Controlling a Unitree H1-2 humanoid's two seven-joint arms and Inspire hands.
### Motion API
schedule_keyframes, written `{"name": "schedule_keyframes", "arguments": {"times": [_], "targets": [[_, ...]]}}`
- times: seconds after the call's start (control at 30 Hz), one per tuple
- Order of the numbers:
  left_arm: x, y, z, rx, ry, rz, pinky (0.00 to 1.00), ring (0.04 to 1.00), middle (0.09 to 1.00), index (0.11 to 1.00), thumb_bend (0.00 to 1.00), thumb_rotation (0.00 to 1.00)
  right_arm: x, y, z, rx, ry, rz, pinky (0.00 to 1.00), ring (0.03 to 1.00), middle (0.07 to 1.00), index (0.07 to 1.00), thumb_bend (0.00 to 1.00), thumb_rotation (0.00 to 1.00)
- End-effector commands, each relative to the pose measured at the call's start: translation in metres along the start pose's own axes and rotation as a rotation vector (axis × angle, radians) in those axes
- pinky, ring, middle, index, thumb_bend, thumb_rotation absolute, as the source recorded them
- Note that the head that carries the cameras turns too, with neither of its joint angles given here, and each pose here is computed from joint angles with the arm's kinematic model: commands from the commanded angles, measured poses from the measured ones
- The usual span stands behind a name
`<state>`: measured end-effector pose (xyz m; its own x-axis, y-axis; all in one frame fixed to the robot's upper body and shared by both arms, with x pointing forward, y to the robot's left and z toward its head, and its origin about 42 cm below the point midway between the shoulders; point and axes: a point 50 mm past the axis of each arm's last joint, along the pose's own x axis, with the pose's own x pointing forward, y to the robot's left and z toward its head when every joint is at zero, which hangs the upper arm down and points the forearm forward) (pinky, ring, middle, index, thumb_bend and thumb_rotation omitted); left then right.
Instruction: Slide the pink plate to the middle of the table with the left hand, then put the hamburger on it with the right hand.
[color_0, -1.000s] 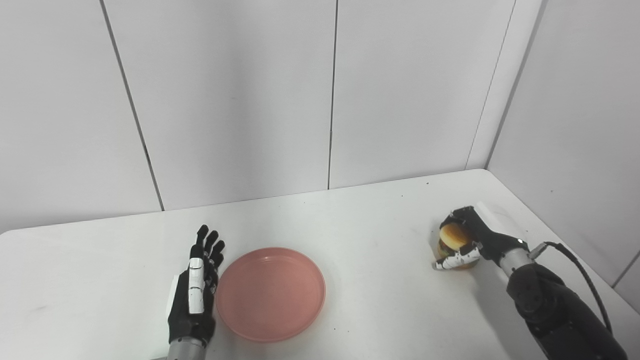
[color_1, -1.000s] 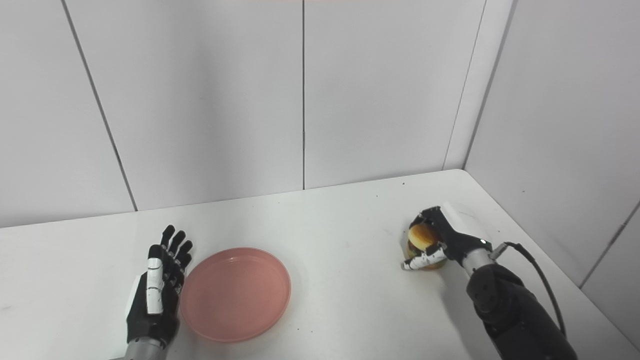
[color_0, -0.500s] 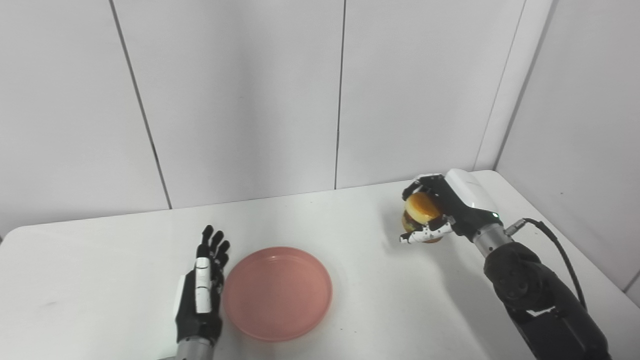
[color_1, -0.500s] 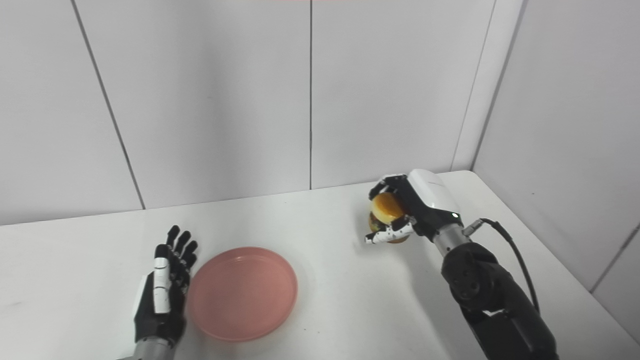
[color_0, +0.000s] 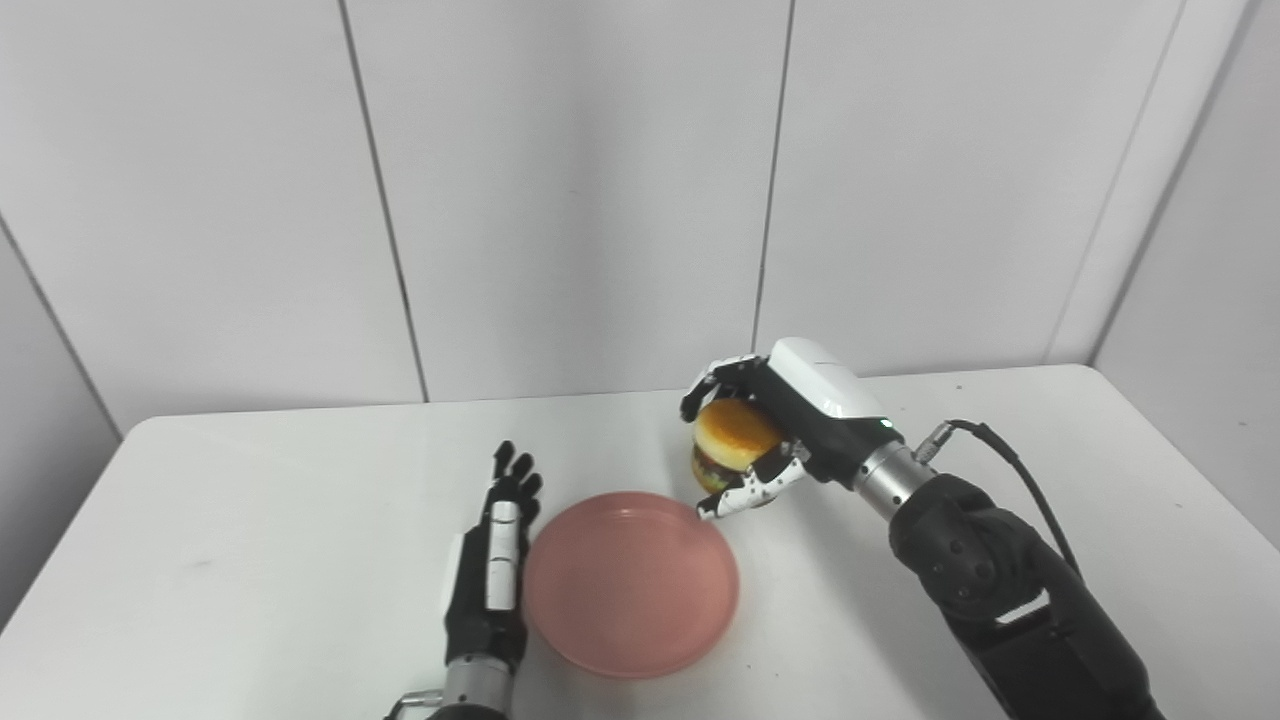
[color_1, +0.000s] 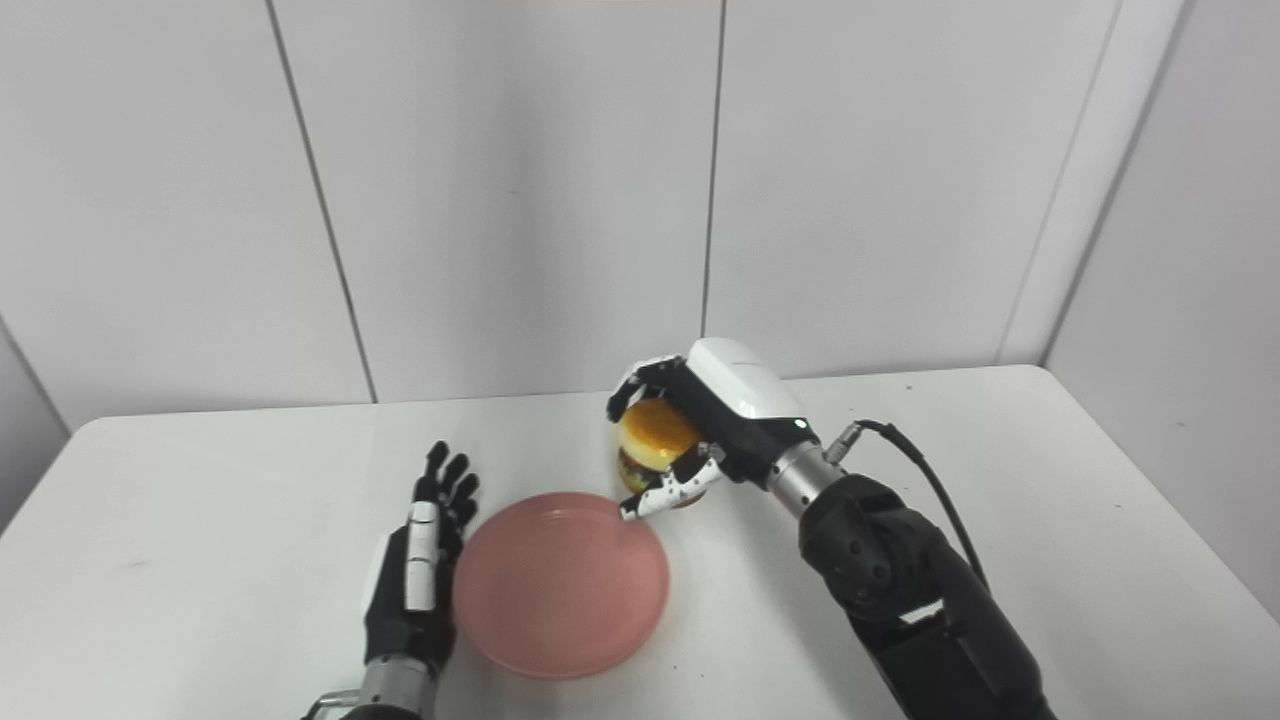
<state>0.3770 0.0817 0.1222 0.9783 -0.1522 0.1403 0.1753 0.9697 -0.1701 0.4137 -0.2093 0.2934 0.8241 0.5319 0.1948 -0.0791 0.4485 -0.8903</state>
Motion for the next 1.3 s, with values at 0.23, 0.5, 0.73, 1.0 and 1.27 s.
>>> {"name": "schedule_keyframes", "arguments": {"times": [0.23,0.5,0.73,1.0,1.27], "targets": [[-0.02,-0.01,-0.026,-0.008,0.07,0.035,0.99,0.975,0.979,0.989,0.65,1.0,0.032,0.02,0.032,-0.074,-0.12,0.111,0.35,0.42,0.488,0.507,0.52,0.0],[-0.019,-0.011,-0.026,0.0,0.067,0.042,0.99,0.978,0.981,0.995,0.65,1.0,0.043,0.048,0.022,-0.092,-0.082,0.202,0.34,0.406,0.5,0.514,0.52,0.0],[-0.018,-0.011,-0.024,0.021,0.066,0.035,0.99,0.989,0.991,0.999,0.62,1.0,0.044,0.069,0.008,-0.128,-0.036,0.254,0.33,0.406,0.508,0.511,0.52,0.0],[-0.018,-0.011,-0.024,0.023,0.061,0.037,0.96,0.98,0.983,0.989,0.63,1.0,0.032,0.078,-0.002,-0.151,-0.092,0.173,0.5,0.603,0.675,0.719,0.66,0.2],[-0.017,-0.01,-0.023,0.015,0.064,0.034,0.97,0.991,0.989,0.991,0.63,1.0,0.005,0.063,0.004,0.021,-0.108,0.079,0.98,0.993,0.996,0.972,0.7,0.59]]}}
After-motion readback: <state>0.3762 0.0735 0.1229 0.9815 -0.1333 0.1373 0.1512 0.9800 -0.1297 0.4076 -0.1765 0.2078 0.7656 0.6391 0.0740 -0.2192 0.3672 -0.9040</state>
